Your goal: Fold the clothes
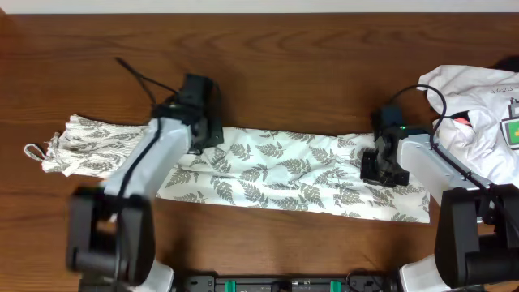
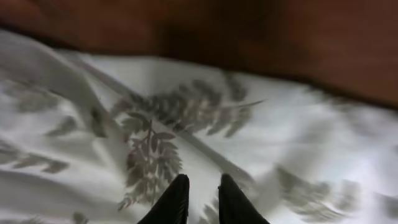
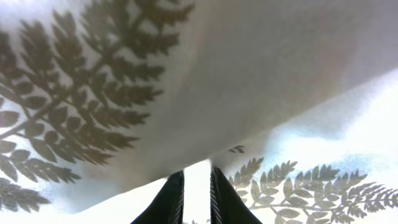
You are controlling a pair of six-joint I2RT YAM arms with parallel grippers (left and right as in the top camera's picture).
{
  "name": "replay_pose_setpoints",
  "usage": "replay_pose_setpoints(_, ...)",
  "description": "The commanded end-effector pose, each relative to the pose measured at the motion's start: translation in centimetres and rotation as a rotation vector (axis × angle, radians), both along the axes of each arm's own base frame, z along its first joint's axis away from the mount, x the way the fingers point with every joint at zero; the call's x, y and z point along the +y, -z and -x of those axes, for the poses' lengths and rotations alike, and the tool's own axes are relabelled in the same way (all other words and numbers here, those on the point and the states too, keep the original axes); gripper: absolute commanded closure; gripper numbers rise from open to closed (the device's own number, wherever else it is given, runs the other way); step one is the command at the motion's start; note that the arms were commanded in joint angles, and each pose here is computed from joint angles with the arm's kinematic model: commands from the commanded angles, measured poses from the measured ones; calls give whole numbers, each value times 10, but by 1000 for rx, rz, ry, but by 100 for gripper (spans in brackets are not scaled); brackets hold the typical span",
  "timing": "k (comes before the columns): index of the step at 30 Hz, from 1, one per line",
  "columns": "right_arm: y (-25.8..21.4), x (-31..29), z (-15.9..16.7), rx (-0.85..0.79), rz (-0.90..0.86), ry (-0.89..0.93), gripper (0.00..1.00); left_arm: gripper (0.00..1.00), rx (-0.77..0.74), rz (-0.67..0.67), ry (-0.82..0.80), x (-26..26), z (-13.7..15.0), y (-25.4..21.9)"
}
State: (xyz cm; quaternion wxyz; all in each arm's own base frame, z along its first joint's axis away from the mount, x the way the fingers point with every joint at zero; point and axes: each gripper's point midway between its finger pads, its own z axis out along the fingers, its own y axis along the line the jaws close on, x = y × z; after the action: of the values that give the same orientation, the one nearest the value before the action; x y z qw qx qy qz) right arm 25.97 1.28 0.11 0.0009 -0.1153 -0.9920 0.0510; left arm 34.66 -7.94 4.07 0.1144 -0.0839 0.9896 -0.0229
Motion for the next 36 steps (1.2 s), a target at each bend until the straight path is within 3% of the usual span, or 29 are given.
replay_pose_setpoints(1,1,-5,2,12,10,-2,86,81,93,-39,15,6,13,26)
replay_pose_setpoints(10,1,-4,2,12,10,-1,85,81,201,-110,-47,37,28,54)
replay_pose_setpoints(20,2,-5,3,15,5,5,82,75,196,-107,-69,44,25,56)
replay_pose_setpoints(28,2,-19,2,12,-77,128,79,73,182,-104,-70,44,22,56)
replay_pose_setpoints(36,2,-58,7,9,-161,237,44,73,183,-104,-70,44,22,56)
